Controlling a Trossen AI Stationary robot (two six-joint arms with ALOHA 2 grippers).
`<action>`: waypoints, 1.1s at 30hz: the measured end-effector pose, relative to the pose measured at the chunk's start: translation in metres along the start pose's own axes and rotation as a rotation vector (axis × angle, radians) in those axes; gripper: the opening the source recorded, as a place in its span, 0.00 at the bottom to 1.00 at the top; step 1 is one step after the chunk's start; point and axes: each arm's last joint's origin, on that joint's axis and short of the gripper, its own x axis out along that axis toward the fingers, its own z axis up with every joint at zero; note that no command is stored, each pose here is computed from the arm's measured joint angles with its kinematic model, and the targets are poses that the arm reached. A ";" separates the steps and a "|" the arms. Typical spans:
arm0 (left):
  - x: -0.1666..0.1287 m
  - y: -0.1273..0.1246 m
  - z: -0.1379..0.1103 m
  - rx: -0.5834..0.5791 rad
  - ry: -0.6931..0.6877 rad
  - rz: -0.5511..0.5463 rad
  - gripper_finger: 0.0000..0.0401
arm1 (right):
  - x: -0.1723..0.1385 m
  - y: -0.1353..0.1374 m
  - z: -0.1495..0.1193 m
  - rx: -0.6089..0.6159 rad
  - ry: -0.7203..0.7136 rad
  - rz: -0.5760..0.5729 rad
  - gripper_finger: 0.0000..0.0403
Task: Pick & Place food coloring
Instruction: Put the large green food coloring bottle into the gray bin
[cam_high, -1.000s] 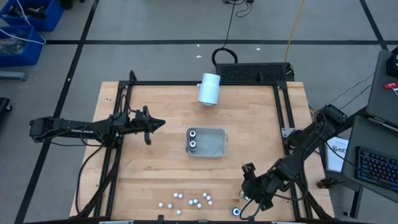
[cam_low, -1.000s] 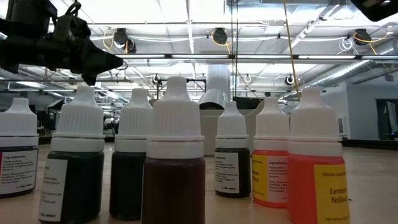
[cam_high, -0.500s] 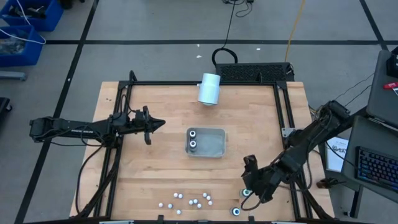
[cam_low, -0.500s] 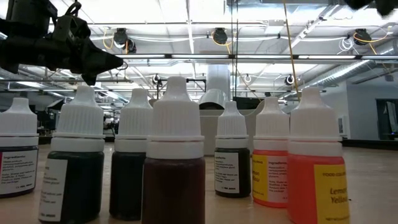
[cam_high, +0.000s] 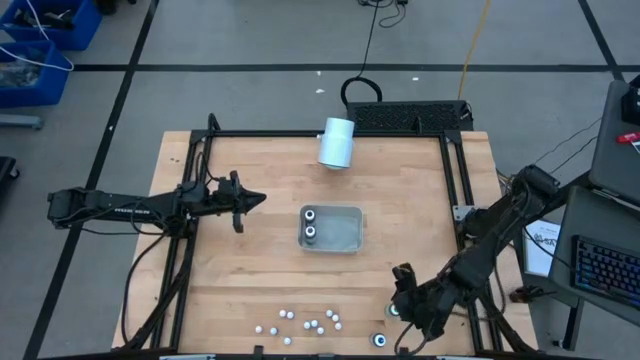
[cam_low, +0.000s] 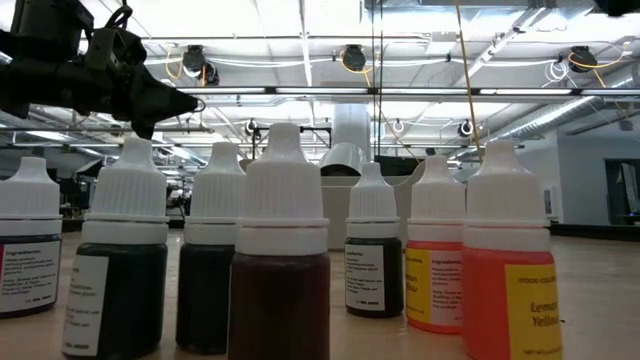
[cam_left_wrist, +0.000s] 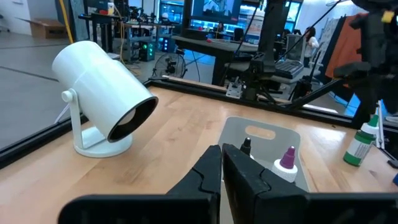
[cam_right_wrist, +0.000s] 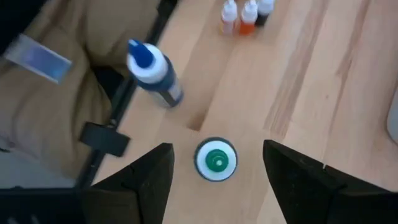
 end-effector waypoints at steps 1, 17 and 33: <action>0.000 0.000 0.000 0.000 0.000 0.000 0.06 | 0.005 0.001 0.000 0.004 0.001 -0.012 0.59; 0.000 0.000 0.000 0.017 -0.001 0.000 0.06 | 0.026 0.003 -0.010 0.003 0.045 -0.003 0.55; 0.000 0.000 0.000 0.017 -0.001 0.000 0.06 | 0.034 0.000 -0.017 0.007 0.042 -0.006 0.41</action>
